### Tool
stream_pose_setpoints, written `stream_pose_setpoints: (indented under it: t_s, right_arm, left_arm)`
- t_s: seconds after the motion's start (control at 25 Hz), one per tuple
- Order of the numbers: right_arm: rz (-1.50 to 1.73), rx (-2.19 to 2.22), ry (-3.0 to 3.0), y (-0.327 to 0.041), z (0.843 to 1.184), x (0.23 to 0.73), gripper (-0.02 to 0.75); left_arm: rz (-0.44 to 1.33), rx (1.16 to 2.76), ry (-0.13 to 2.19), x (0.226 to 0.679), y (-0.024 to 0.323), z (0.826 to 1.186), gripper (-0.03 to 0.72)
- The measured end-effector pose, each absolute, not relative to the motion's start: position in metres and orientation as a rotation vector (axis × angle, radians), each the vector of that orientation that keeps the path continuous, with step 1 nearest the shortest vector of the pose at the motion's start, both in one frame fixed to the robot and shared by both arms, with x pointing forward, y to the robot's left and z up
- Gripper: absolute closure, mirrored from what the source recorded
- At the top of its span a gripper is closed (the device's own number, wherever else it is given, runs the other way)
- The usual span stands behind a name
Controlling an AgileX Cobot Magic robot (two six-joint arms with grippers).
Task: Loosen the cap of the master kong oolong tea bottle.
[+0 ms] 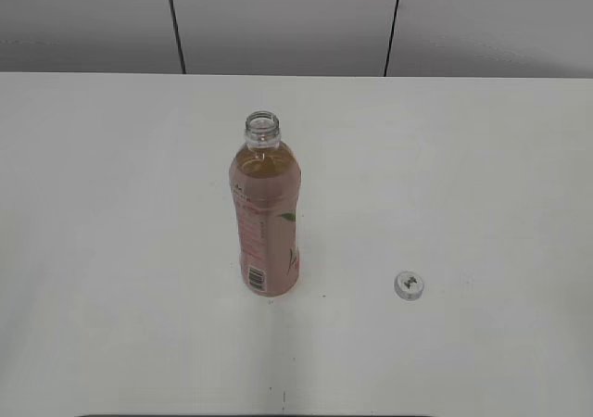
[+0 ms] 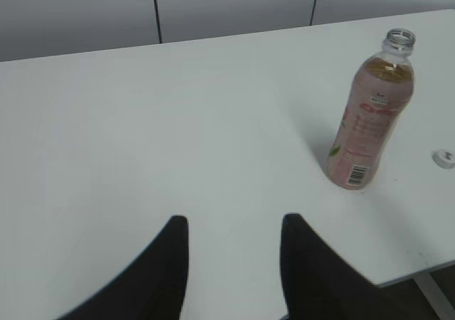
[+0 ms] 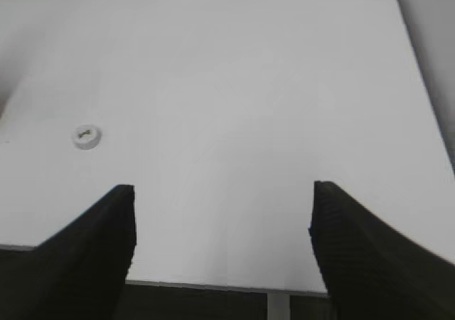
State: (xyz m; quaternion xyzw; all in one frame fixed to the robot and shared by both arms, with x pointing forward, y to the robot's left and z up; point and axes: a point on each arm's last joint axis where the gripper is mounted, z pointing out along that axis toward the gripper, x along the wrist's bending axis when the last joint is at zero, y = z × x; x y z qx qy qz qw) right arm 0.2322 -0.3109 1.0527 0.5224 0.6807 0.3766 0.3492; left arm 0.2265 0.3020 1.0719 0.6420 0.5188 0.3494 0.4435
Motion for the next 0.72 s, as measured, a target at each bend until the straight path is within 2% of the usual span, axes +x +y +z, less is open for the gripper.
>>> stream_pose_setpoints:
  t_s: [0.24,0.72]
  right_arm:
    - [0.883,1.474,1.621,-0.3098,1.0527,0.2305,0.16]
    - [0.883,1.474,1.621,-0.3098,1.0527,0.2305,0.16]
  left_arm:
    - [0.95,1.518,1.407,0.2263,0.3003,1.0719,0.437]
    - [0.952,1.516,1.411,0.2263,0.3003,1.0719,0.445]
